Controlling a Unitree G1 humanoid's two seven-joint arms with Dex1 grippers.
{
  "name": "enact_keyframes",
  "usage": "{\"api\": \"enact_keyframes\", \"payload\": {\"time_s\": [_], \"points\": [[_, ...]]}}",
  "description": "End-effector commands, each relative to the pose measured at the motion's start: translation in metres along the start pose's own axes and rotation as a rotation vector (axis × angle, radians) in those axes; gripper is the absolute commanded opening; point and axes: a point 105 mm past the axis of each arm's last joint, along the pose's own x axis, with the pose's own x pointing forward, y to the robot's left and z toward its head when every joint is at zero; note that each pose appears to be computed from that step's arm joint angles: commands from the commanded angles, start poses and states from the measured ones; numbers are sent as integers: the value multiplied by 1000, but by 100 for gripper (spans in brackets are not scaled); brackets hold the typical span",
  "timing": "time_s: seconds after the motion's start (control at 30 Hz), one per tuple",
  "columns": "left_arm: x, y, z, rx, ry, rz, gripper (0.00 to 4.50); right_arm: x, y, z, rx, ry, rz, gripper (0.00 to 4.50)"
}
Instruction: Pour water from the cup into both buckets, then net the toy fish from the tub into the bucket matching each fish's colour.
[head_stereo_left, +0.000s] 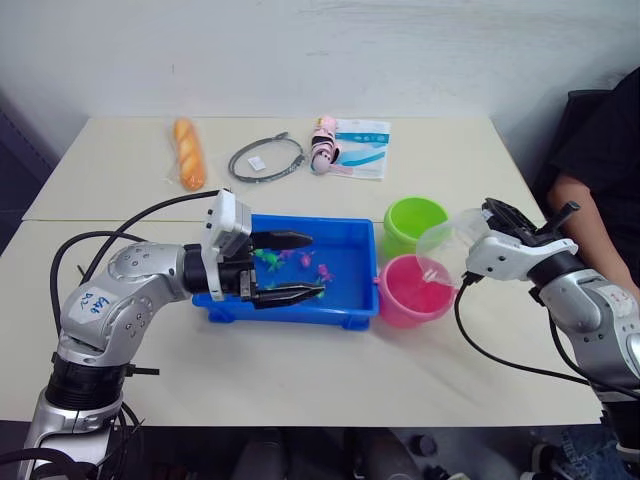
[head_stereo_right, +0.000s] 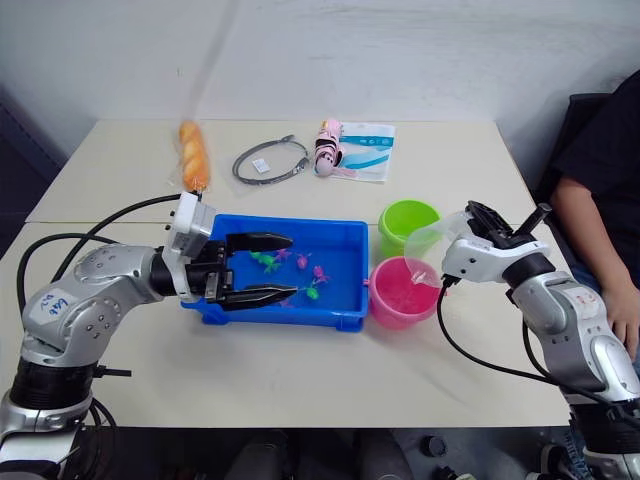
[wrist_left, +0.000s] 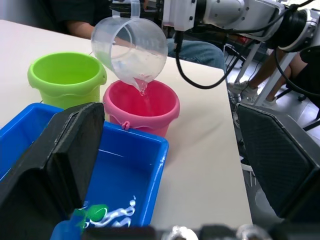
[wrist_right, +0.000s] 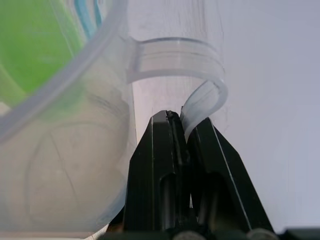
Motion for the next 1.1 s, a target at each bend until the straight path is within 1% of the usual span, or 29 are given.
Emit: {"api": "enact_keyframes", "payload": {"time_s": [0.03,0.13,0.17,0.23,0.3,0.43,0.53,0.67,0.73,0.8,0.93,1.1], "points": [[-3,1,16,19,-59,6,450,-6,-12,-17,265,81,-49,4],[-2,4,17,14,-62,13,450,-7,-8,-29,492,126,-34,4],[-2,5,17,17,-61,16,450,-7,-3,-31,557,145,-4,4],[-1,9,17,24,-65,26,450,-7,4,-34,655,173,34,4],[0,15,20,33,-78,53,450,-5,5,-38,738,204,31,4],[2,24,22,45,-95,92,450,0,-1,-44,831,253,-10,4],[1,28,24,54,-100,110,450,4,-12,-55,838,295,-51,4],[2,29,25,57,-100,110,450,14,-27,-69,785,327,-104,4],[2,29,25,60,-96,107,450,25,-38,-74,728,327,-130,4],[3,30,25,62,-91,107,450,38,-48,-74,646,312,-141,4],[2,31,25,66,-87,111,450,64,-54,-63,500,261,-132,4],[2,31,24,68,-85,114,450,91,-51,-42,248,176,-107,4]]}}
